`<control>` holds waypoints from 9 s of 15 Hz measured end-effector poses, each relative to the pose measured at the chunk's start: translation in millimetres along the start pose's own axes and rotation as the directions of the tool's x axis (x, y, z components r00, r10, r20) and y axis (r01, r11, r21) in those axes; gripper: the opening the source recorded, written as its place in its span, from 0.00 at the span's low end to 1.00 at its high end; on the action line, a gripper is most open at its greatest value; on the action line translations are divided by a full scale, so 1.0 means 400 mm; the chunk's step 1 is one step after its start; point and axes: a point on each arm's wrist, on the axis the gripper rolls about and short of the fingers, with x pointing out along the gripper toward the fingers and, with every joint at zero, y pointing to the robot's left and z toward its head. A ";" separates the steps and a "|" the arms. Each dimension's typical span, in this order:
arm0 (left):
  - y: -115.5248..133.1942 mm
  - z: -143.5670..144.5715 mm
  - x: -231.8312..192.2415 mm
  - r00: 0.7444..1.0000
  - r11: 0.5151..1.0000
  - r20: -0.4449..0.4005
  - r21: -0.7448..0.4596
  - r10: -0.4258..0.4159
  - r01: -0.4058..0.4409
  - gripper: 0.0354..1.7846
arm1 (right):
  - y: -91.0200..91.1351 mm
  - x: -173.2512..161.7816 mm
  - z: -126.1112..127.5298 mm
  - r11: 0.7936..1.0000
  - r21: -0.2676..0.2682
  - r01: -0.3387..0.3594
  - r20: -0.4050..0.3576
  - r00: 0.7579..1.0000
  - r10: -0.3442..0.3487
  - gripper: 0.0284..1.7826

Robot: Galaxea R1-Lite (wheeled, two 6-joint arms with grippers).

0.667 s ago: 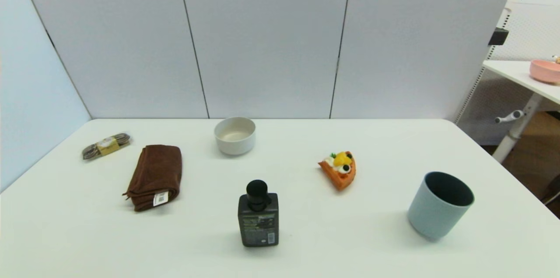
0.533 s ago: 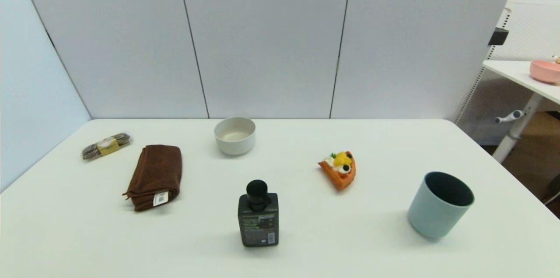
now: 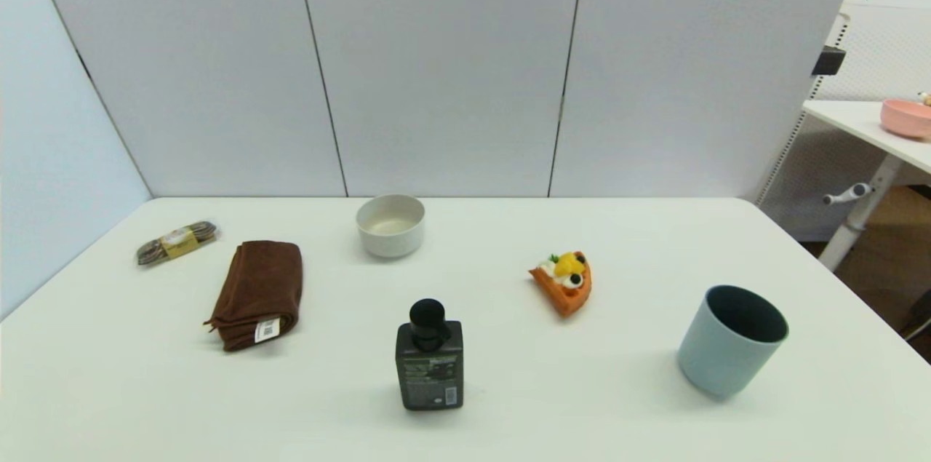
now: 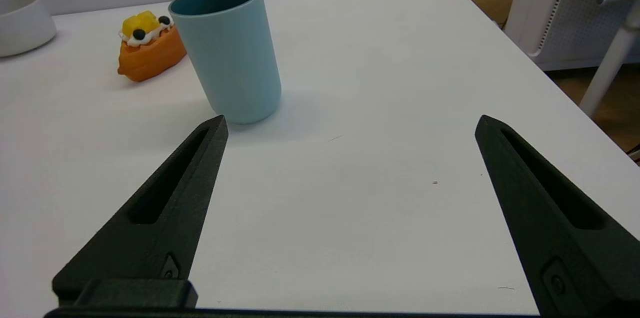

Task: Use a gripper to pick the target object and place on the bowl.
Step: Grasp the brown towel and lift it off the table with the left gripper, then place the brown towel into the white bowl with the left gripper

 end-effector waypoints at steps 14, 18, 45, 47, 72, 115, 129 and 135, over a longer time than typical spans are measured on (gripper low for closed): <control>-0.005 0.284 0.028 1.000 0.998 0.002 0.061 -0.004 0.004 0.96 | 0.000 0.000 0.000 1.000 -0.001 0.000 0.000 1.000 0.000 0.96; -0.012 0.522 0.110 0.998 0.998 0.056 0.056 -0.017 0.014 0.96 | 0.000 0.000 0.000 1.000 0.000 0.000 0.000 1.000 0.000 0.96; -0.180 0.430 0.759 0.667 0.968 -0.731 -0.032 0.146 -0.248 0.96 | 0.000 0.000 0.000 1.000 -0.001 0.000 0.000 1.000 0.000 0.96; -0.186 0.393 0.783 0.674 0.973 -0.732 -0.073 0.098 -0.220 0.96 | 0.000 0.000 0.000 1.000 0.000 0.000 0.000 1.000 0.000 0.96; -0.163 0.243 0.852 0.574 0.966 -0.811 -0.049 0.110 -0.254 0.96 | 0.000 0.000 0.000 1.000 0.000 0.000 0.000 1.000 0.000 0.96; -0.413 0.483 0.922 0.901 0.984 -0.396 -0.035 -0.176 0.176 0.21 | 0.000 0.000 0.000 1.000 -0.001 0.000 0.000 1.000 0.000 0.96; -0.487 0.318 1.018 0.962 0.991 -0.237 -0.028 -0.135 0.133 0.21 | 0.000 0.000 0.000 1.000 0.000 0.000 0.000 1.000 0.000 0.96; -0.486 0.289 1.012 0.966 0.990 -0.218 -0.036 -0.142 0.138 0.21 | 0.000 0.000 0.000 1.000 0.000 0.000 0.000 1.000 0.000 0.96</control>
